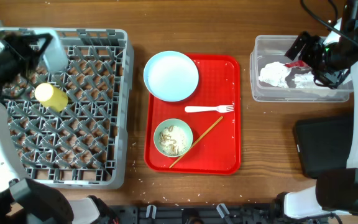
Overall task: Sort waste into correct bins and load items into the dishwasher rack
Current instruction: 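Carry the light-blue bowl with the left gripper into the rack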
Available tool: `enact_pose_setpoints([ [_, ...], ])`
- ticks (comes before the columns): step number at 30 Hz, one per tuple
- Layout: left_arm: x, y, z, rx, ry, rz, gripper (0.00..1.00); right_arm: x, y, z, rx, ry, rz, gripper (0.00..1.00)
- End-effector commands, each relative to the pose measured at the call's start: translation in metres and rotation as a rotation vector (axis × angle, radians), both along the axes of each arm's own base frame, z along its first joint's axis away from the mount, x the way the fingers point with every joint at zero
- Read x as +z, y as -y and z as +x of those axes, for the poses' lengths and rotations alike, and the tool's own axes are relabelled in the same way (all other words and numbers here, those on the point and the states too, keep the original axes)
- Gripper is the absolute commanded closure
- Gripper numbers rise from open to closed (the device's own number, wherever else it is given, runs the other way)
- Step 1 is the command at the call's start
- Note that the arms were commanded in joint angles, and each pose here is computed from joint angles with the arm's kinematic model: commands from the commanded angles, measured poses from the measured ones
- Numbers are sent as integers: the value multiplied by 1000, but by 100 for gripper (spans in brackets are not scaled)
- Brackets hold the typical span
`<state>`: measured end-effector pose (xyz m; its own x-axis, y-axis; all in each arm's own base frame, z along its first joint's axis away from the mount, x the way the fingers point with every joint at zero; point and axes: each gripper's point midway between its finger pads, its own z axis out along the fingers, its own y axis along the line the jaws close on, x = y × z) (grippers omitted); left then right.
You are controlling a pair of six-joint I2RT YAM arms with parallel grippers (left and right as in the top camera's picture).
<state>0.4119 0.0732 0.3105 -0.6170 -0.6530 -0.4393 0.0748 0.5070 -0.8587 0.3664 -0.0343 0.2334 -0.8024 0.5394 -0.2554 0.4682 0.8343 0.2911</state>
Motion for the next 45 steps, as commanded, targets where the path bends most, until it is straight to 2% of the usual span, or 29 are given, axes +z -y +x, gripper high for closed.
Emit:
enact_pose_setpoints([
  [1,-17,3,30,-69,53,-5,96,6,2,-1,-15,18,-8,0],
  [4,-58,-11,61,-53,1,-83,96,6,2,-1,-15,18,-8,0],
  [7,-95,-16,77,-88,-22,-145,96,6,2,-1,-16,18,-8,0],
  [13,-139,-22,83,-77,-104,-195,95,6,2,-1,-15,18,-8,0],
  [18,-150,-43,78,-19,-144,-214,96,6,2,-1,-15,18,-8,0],
  [19,-152,-48,75,-5,-158,-224,93,6,2,-1,-15,18,-8,0],
  [20,-153,-53,73,7,-168,-233,84,6,2,-1,-15,18,-8,0],
  [22,-155,-62,69,28,-181,-244,77,6,2,-1,-15,18,-8,0],
  [23,-156,-67,67,39,-184,-249,71,6,2,-1,-15,18,-8,0],
  [27,-145,-84,56,82,-187,-257,66,6,2,-1,-15,18,-8,0],
  [30,-119,-97,46,128,-155,-228,57,6,2,-1,-15,18,-8,0],
  [33,-115,-123,25,321,-258,-154,53,6,2,-1,-15,18,-8,0],
  [35,-116,-146,-2,495,-358,14,48,6,2,-1,-15,18,-8,0],
  [38,-94,-155,-20,602,-371,110,53,6,2,-1,-15,18,-8,0],
  [40,-73,-143,-18,590,-320,133,78,6,2,-1,-15,18,-8,0],
  [41,-71,-136,-14,573,-311,140,83,6,2,-1,-15,18,-8,0],
  [42,-71,-123,-6,532,-299,163,96,6,2,-1,-15,18,-8,0],
  [45,-80,-88,16,410,-261,373,96,6,2,-1,-15,18,-8,0],
])
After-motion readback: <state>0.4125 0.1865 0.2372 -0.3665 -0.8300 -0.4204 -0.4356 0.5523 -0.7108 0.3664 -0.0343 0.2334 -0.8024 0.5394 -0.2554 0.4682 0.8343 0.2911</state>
